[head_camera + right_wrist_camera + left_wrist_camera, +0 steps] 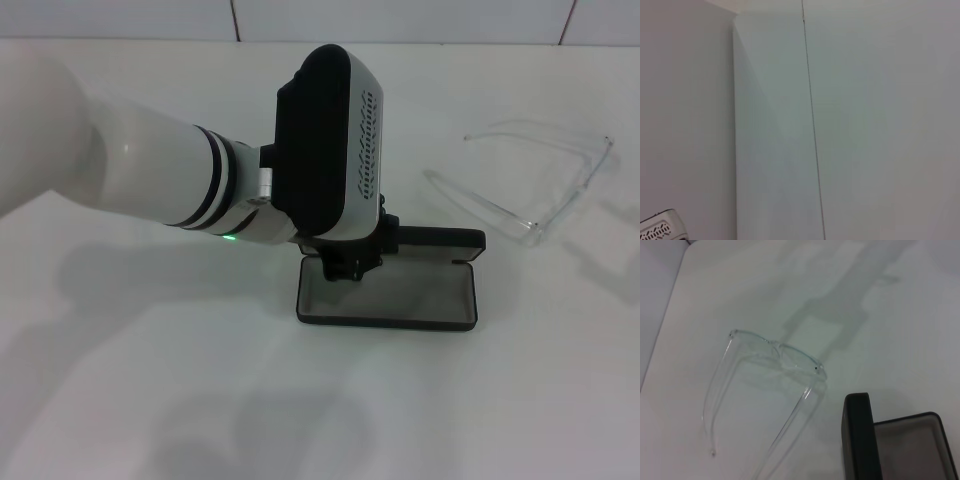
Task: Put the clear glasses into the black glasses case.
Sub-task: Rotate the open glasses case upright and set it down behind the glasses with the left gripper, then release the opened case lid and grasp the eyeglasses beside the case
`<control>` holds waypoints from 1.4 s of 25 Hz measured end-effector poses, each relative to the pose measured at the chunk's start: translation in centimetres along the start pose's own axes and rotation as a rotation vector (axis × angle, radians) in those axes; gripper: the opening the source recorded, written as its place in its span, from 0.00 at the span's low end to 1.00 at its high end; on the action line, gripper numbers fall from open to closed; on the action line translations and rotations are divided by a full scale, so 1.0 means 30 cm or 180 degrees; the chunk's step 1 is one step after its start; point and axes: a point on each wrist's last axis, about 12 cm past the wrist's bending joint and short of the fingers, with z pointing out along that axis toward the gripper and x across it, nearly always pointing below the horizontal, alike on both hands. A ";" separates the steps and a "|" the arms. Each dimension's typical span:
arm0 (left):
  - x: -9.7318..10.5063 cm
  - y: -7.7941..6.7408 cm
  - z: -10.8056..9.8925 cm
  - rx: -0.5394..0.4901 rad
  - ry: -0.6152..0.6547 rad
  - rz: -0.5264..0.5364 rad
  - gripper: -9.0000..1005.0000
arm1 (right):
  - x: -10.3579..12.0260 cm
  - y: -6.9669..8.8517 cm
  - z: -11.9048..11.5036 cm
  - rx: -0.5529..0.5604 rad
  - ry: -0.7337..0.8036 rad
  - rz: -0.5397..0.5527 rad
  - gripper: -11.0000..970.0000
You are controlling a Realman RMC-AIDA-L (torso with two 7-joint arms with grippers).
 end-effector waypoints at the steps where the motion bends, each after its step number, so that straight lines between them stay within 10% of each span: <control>1: 0.001 0.000 0.000 -0.0002 0.0001 -0.0003 0.21 | 0.000 -0.001 0.001 0.0002 0.0000 0.0002 0.74; 19: -0.006 -0.007 -0.014 -0.0027 -0.0052 -0.0225 0.23 | 0.001 0.004 -0.004 -0.0015 0.0011 0.0041 0.73; 26: -0.070 -0.015 -0.109 0.0035 -0.0377 -0.0299 0.37 | -0.009 -0.014 0.002 -0.0164 0.0203 0.0041 0.72; 35: -0.091 0.046 -0.275 -0.0157 -0.1411 -0.1006 0.37 | -0.175 -0.163 0.203 -0.1201 0.1798 -0.0293 0.72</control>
